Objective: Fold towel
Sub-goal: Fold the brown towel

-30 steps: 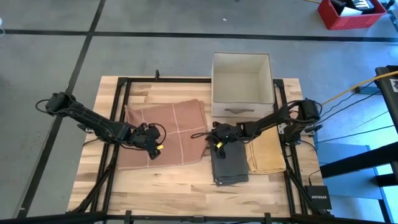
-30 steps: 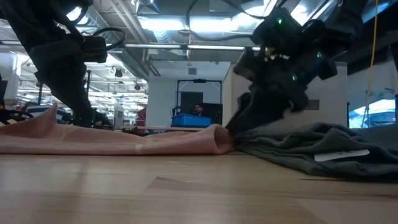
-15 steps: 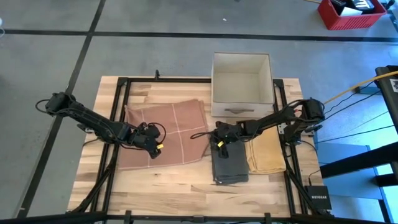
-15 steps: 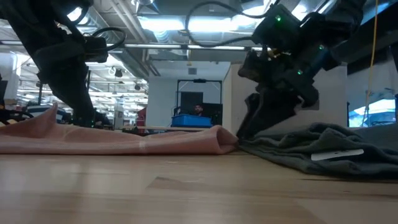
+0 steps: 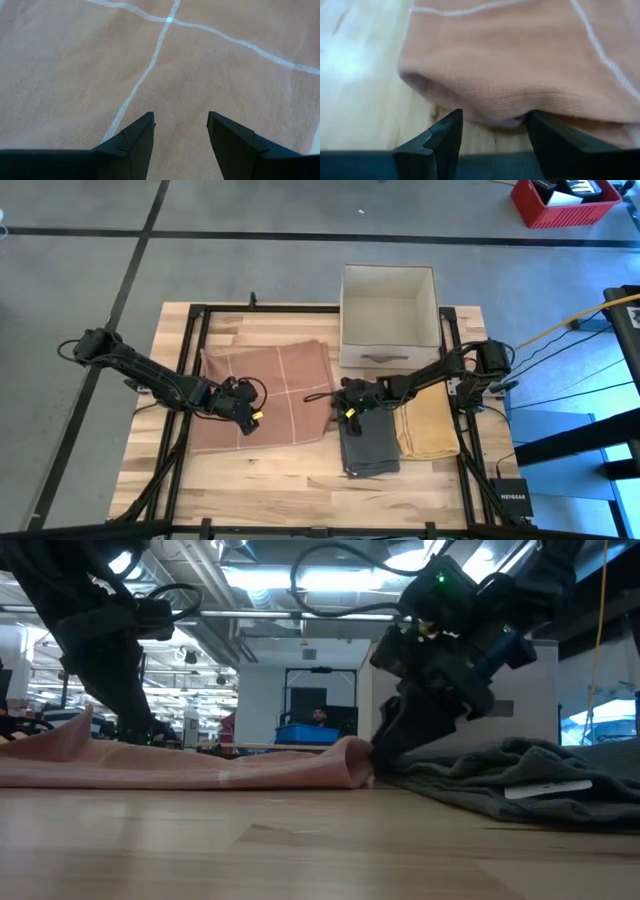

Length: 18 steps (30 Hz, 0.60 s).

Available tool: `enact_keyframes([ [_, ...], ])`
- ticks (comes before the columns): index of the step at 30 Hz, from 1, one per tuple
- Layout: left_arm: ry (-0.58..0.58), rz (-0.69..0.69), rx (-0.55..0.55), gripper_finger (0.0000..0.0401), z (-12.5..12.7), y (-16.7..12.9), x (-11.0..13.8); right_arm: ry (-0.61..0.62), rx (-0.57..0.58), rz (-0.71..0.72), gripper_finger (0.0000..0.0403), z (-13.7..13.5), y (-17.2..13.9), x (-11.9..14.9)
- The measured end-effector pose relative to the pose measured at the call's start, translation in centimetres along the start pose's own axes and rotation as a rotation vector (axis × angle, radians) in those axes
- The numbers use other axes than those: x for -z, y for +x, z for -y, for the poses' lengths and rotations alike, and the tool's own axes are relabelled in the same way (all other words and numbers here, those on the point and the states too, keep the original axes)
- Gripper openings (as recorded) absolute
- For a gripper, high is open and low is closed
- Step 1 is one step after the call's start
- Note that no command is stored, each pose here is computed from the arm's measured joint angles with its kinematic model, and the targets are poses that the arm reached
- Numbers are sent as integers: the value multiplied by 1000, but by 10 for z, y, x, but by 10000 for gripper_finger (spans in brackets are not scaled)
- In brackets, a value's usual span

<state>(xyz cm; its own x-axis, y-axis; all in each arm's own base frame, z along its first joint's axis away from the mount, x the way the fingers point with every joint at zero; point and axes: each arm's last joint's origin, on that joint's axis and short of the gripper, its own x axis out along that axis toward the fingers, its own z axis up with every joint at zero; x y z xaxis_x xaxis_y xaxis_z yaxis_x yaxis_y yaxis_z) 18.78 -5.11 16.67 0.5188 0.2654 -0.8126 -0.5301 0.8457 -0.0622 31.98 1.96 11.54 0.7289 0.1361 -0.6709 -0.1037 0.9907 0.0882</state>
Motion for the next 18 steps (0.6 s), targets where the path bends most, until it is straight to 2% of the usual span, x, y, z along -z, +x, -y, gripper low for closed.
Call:
enact_keyframes([
  [8, 0, 0, 0, 177, 0, 0, 0, -46, 0, 62, 220, 0, 4, -10],
  [10, 0, 0, 0, 177, 0, 0, 0, -52, 0, 90, 220, 1, 10, -9],
  [14, 0, 0, 1, 177, 0, 0, 0, -44, 19, 54, 220, 3, 24, 4],
  [18, 0, 0, 0, 177, 0, 0, 0, -35, 6, 76, 220, 3, 28, 4],
])
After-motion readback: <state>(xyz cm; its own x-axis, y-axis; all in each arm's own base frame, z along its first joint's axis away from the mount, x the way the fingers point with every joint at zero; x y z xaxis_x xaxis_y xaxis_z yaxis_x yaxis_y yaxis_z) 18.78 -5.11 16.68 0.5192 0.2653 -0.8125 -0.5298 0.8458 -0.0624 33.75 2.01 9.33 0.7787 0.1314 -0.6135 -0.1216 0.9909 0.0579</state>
